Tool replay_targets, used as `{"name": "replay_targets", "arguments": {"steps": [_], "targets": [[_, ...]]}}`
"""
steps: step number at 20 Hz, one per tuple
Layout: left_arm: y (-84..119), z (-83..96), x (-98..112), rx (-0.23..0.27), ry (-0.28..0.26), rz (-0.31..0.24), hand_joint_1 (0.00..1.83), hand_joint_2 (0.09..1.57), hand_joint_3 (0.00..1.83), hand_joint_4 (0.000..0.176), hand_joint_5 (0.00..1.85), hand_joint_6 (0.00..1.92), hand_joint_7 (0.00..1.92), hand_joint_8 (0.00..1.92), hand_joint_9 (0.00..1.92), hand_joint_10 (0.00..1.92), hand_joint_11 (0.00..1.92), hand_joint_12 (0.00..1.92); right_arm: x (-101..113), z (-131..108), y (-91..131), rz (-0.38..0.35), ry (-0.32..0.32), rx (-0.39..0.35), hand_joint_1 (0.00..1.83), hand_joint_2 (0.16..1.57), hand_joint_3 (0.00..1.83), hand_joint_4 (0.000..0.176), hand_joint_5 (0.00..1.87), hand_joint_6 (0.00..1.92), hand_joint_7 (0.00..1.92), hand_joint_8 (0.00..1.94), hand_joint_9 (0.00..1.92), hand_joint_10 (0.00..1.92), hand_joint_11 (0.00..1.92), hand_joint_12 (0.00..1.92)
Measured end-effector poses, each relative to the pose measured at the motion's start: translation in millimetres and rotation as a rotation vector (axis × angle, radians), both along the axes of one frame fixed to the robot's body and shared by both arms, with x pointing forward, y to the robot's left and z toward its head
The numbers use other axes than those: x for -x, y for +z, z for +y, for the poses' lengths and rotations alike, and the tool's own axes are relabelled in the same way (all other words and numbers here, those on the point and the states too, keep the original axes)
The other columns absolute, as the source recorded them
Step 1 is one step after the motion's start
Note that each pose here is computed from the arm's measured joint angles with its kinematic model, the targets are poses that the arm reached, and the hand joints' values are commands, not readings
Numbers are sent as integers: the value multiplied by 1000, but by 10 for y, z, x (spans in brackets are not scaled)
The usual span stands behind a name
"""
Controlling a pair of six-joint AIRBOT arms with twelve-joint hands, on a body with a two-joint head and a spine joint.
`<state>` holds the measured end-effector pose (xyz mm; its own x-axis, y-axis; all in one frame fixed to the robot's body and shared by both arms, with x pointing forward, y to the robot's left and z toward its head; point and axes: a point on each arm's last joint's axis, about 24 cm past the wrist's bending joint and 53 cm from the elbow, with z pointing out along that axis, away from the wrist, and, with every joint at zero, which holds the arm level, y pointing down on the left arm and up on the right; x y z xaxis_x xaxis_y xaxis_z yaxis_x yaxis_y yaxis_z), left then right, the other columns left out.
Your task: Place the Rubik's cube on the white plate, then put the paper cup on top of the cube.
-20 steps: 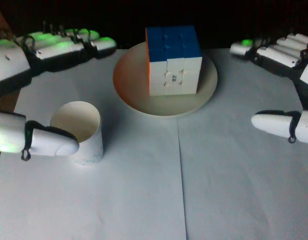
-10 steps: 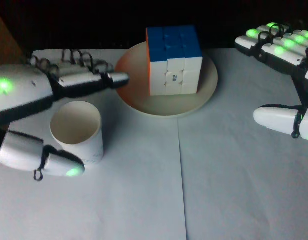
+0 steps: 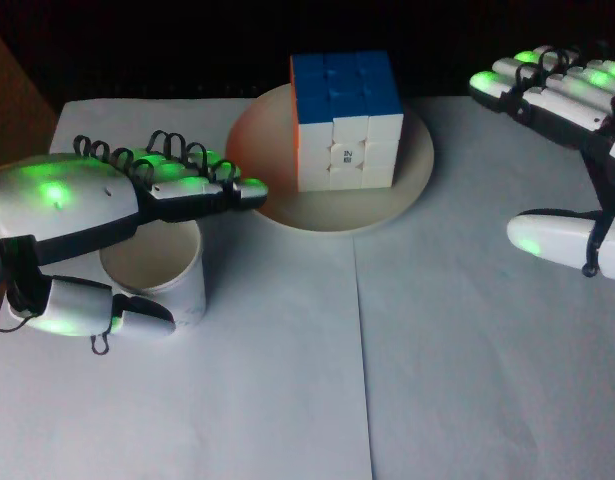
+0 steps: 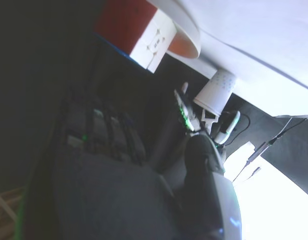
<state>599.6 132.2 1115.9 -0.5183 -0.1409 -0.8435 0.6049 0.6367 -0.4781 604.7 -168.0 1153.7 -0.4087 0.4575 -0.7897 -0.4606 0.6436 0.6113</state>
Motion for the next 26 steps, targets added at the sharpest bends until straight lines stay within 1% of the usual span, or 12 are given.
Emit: {"name": "replay_targets", "arguments": {"steps": [1,3,4,6,9,11,14,16,19,21,24,26], "targets": [[-7,5,-4,-3,2,1,1135,1110,0,87,358,86,41,592,0,714,0,1267,2,2,0,0,1,1,229,1296,0,0,0,0,0,0,0,0,1,269],[-15,8,-5,-7,3,2,1142,1162,4,100,247,473,32,537,12,1060,0,1624,0,1,0,0,0,0,263,1270,0,52,0,0,0,0,0,0,0,61],[-15,9,-6,-8,3,1,1214,1153,0,54,127,878,7,828,1,1251,0,1632,-1,-1,0,0,-1,0,245,1275,0,28,0,0,0,0,0,0,0,164],[-23,1,-8,-8,1,0,1192,1185,8,83,57,1312,0,1435,7,1707,41,1905,-2,-3,0,1,-2,-1,229,1278,0,0,0,0,0,0,0,0,0,210],[-38,-6,-11,-10,1,3,1268,1207,3,126,33,1704,0,1671,103,1883,210,1921,-1,4,-5,2,-1,-2,253,1290,2,57,0,0,0,0,0,0,0,178],[-41,-3,-13,-11,3,4,1335,1220,7,88,90,1753,0,1839,137,1921,285,1921,-1,3,-7,3,-1,-2,257,1306,9,0,0,0,0,0,0,0,0,185],[-37,2,-20,-9,5,3,1602,1229,85,106,103,1919,25,1902,507,1775,641,1921,1,0,-9,3,-2,-2,284,1303,2,54,0,0,0,0,0,0,0,124],[-13,-5,-20,-1,2,-3,1601,1263,69,63,67,1921,0,1896,456,1823,362,1921,-2,2,-17,6,-3,-4,249,1317,3,2,0,0,0,0,7,2,0,249],[0,-12,-17,6,1,-3,1598,1285,25,79,86,1907,0,1890,454,1826,413,1921,3,-1,-29,8,-3,-1,259,1317,1,6,0,0,0,0,22,8,0,286],[31,-24,-2,13,-7,-12,1606,1277,9,25,100,1881,54,1808,479,1791,379,1921,6,-3,-43,12,-2,2,280,1344,5,1,0,0,0,0,56,13,0,477],[179,-19,21,36,-16,-47,1419,1229,0,73,79,1849,40,1890,270,1896,418,1921,3,-5,-40,11,-4,1,322,1335,0,41,0,0,0,0,76,11,0,525],[329,-14,-26,56,-11,-81,1416,1388,7,32,83,1845,320,1845,470,1921,460,1921,5,-3,-38,10,-2,1,314,1354,1,0,0,0,0,0,90,13,0,632]]}}
